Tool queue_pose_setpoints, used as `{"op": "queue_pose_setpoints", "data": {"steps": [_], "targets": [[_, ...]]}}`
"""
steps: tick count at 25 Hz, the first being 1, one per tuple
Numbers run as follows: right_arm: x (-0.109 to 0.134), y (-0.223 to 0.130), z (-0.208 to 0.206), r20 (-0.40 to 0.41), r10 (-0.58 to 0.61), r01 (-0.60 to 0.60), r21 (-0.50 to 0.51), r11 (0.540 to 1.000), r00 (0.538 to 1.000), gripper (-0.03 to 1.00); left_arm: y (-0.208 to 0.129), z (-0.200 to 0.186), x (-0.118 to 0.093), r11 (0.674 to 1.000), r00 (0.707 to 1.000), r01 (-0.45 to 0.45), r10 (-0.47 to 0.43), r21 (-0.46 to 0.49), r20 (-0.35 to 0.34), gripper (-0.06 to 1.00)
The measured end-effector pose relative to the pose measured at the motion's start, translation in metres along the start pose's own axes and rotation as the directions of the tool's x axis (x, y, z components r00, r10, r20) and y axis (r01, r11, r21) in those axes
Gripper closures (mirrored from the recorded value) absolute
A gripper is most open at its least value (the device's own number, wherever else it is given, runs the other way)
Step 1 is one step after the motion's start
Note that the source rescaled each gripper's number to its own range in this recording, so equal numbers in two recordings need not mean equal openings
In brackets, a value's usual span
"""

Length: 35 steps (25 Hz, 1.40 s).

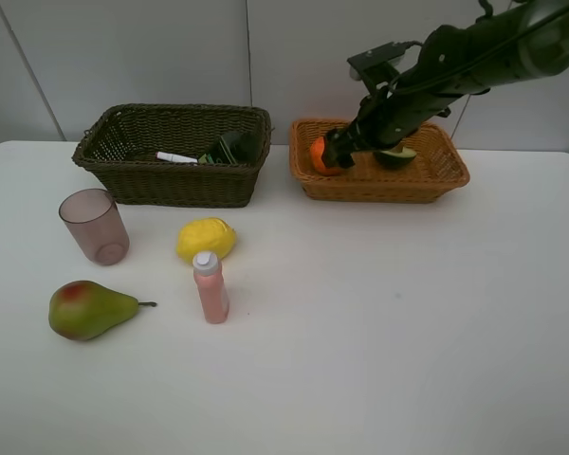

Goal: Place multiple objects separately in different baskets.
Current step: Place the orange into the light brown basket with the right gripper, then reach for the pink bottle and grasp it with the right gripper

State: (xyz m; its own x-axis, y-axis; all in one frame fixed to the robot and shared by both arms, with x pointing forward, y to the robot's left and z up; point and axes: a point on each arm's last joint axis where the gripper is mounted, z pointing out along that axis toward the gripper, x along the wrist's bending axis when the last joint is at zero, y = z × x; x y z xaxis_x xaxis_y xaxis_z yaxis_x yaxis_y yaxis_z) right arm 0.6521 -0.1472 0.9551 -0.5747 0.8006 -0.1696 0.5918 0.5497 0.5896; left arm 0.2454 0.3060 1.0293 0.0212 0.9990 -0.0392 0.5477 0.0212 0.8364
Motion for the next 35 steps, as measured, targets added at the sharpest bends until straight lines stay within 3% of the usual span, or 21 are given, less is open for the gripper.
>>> {"op": "queue_pose_setpoints", "data": {"steps": [9, 19, 26, 35], "targets": [[0.002, 0.0, -0.022, -0.033, 0.081, -0.078, 0.081, 0.994, 0.996, -0.02, 0.0, 0.0, 0.0, 1.0, 1.0, 0.0, 0.0, 0.0, 0.0, -0.05], [0.006, 0.014, -0.099, -0.09, 0.162, -0.153, 0.098, 0.983, 0.983, -0.02, 0.0, 0.0, 0.0, 1.0, 1.0, 0.0, 0.0, 0.0, 0.0, -0.05], [0.008, 0.018, -0.145, -0.1, 0.272, -0.263, 0.097, 0.96, 0.957, -0.02, 0.0, 0.0, 0.0, 1.0, 1.0, 0.0, 0.0, 0.0, 0.0, -0.05], [0.013, 0.011, -0.167, -0.086, 0.376, -0.357, 0.18, 0.917, 0.922, -0.02, 0.0, 0.0, 0.0, 1.0, 1.0, 0.0, 0.0, 0.0, 0.0, -0.05]]}}
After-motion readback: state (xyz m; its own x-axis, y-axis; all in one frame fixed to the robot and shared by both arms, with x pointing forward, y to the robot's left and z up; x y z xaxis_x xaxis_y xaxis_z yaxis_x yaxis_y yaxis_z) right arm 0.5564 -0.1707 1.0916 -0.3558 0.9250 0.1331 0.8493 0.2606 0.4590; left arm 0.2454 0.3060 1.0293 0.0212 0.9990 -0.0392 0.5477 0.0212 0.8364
